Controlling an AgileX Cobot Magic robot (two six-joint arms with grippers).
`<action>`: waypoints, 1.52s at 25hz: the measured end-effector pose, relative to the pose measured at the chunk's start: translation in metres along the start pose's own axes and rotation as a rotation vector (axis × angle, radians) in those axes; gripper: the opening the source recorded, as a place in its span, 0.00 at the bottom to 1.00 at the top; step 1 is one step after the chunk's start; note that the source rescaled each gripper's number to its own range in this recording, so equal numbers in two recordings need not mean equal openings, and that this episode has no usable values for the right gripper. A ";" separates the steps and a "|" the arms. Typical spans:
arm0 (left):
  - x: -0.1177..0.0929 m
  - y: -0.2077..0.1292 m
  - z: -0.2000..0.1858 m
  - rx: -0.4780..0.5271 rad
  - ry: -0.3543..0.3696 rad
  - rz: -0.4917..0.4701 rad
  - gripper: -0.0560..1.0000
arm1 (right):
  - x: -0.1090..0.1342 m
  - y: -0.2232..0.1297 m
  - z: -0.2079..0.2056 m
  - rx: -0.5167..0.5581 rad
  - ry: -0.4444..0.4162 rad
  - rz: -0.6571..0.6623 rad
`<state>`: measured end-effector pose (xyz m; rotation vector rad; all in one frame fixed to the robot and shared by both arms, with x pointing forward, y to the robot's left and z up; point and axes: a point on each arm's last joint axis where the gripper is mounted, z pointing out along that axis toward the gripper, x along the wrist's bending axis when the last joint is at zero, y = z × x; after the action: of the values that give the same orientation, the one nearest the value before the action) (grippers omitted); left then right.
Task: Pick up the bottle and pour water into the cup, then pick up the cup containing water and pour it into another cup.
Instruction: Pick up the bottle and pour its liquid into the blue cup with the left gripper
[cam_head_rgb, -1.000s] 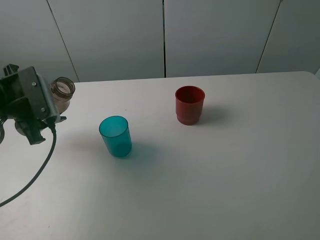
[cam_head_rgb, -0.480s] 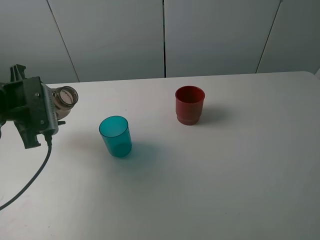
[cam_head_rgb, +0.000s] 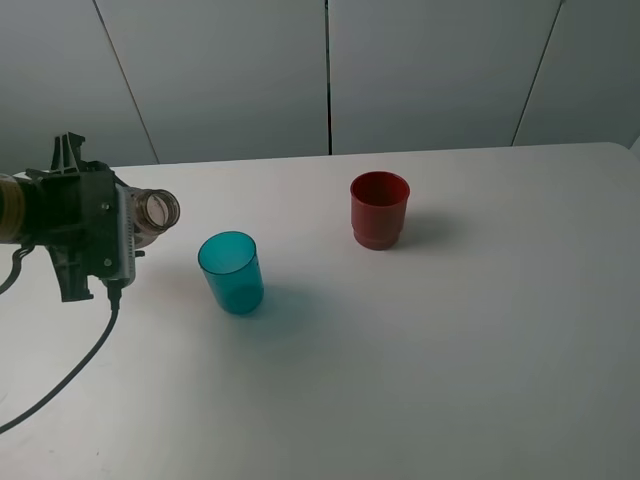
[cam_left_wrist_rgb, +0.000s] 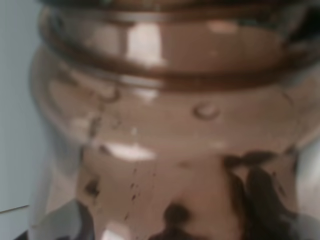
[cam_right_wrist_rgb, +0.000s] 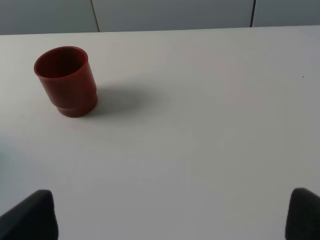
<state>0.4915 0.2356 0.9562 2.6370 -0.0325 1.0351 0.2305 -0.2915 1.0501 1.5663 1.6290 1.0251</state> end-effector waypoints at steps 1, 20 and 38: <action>0.001 0.001 0.001 0.005 0.000 0.008 0.06 | 0.000 0.000 0.000 0.000 0.000 0.000; 0.010 0.019 0.018 0.069 -0.004 0.173 0.06 | 0.000 0.000 0.000 0.000 0.000 0.002; 0.011 0.018 0.018 0.080 -0.007 0.297 0.06 | 0.000 0.000 0.000 0.000 0.000 0.000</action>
<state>0.5086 0.2140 0.9562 2.7653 -0.4042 1.1386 0.2305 -0.2915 1.0501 1.5664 1.6289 1.0252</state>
